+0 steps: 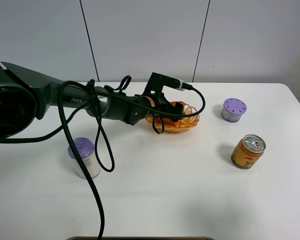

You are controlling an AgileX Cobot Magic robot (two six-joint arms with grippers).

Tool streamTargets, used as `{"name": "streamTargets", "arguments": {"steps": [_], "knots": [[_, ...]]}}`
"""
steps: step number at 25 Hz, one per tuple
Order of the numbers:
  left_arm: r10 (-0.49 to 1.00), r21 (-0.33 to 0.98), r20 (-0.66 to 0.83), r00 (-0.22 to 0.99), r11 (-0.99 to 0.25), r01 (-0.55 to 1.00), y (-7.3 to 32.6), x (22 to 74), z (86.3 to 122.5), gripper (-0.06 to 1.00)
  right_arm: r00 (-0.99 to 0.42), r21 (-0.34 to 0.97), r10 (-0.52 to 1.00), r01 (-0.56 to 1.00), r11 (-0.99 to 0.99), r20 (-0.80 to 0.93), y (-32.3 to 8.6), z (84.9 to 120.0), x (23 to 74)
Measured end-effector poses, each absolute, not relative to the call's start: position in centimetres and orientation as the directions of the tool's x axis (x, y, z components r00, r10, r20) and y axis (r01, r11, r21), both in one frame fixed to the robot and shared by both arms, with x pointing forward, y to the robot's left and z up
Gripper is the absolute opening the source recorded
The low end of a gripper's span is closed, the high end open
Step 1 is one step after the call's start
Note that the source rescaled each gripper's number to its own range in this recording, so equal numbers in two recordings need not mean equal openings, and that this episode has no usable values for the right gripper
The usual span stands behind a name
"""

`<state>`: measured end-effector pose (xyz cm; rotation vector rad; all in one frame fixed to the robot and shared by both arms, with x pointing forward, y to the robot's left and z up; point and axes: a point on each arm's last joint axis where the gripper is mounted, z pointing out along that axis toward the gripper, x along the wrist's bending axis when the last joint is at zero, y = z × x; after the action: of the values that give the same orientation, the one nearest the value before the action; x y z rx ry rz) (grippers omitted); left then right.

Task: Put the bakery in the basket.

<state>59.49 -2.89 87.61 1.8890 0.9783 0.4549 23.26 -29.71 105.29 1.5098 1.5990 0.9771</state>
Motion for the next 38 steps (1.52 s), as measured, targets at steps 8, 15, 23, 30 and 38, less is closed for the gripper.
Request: {"name": "streamTargets", "arguments": {"steps": [8, 15, 23, 30, 38], "knots": [[0.783, 0.863, -0.081, 0.616, -0.254, 0.437, -2.9, 59.5, 87.6, 0.98, -0.056, 0.891, 0.998, 0.454, 0.027, -0.002, -29.7, 105.3, 23.3], [0.781, 0.855, -0.082, 0.619, -0.264, 0.447, -2.8, 59.4, 88.3, 0.98, -0.056, 0.891, 0.998, 0.454, 0.027, -0.002, -29.7, 105.3, 23.3], [0.747, 0.898, -0.032, 0.665, -0.27, 0.346, -2.3, 58.5, 96.9, 0.98, -0.056, 0.891, 0.998, 0.454, 0.027, -0.002, -29.7, 105.3, 23.3], [0.715, 0.935, 0.048, 0.698, -0.278, 0.22, -0.5, 56.4, 105.4, 0.98, -0.056, 0.891, 0.998, 0.454, 0.027, -0.002, -29.7, 105.3, 23.3], [0.746, 0.917, 0.145, 0.65, -0.348, 0.196, 5.7, 54.4, 113.3, 0.98, -0.056, 0.891, 0.998, 0.454, 0.027, -0.002, -29.7, 105.3, 23.3]]}}
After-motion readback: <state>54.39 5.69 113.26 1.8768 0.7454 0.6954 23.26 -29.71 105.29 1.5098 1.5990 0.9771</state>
